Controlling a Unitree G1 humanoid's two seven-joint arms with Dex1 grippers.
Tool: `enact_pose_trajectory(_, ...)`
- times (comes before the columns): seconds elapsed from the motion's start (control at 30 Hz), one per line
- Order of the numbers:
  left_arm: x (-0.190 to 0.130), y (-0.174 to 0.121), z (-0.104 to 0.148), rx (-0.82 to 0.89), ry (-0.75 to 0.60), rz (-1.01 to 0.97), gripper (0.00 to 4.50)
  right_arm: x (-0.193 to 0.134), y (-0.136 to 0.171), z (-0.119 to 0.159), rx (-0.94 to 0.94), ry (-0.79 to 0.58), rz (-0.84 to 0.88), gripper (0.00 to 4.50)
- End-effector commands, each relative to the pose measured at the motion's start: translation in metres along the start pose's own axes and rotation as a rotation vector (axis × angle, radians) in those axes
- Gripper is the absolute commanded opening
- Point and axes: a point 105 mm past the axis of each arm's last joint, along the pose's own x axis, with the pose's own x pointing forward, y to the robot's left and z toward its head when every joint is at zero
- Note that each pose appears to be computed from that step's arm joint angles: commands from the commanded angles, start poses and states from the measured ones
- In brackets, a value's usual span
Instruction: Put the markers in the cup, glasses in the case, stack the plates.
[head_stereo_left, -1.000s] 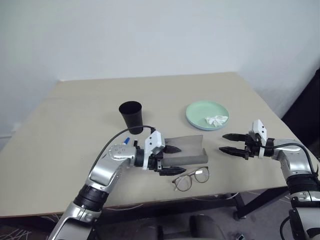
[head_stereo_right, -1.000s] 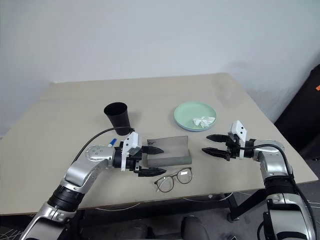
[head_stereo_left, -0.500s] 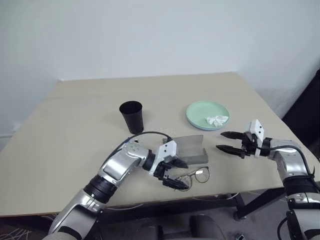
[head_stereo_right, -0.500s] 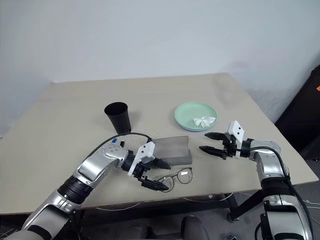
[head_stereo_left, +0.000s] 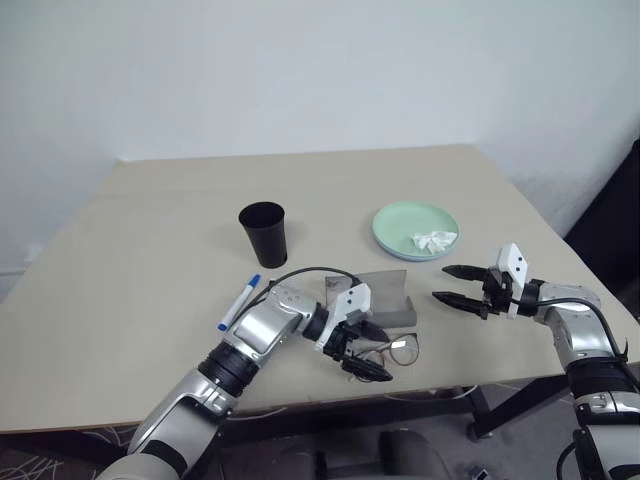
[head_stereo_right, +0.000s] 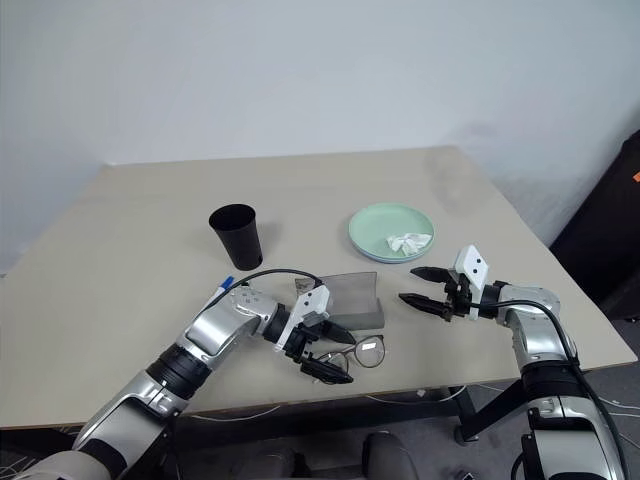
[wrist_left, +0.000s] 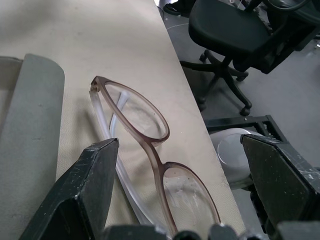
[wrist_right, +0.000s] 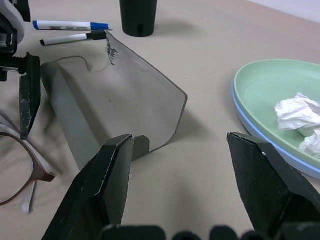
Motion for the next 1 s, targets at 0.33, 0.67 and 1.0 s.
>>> enact_pose_trajectory(0.33, 0.003, 0.007, 0.009, 0.009, -0.006, 0.013, 2.24, -0.001, -0.008, 0.014, -0.068, -0.016, -0.022, 3.26)
enact_pose_trajectory(0.67, 0.001, 0.013, 0.009, 0.018, -0.006, 0.043, 1.36, 0.000, -0.008, 0.013, -0.073, -0.010, -0.025, 3.26)
enact_pose_trajectory(1.0, -0.008, 0.022, 0.024, 0.075, -0.069, 0.102, 0.64, -0.004, -0.002, 0.020, -0.026, -0.047, 0.033, 3.26)
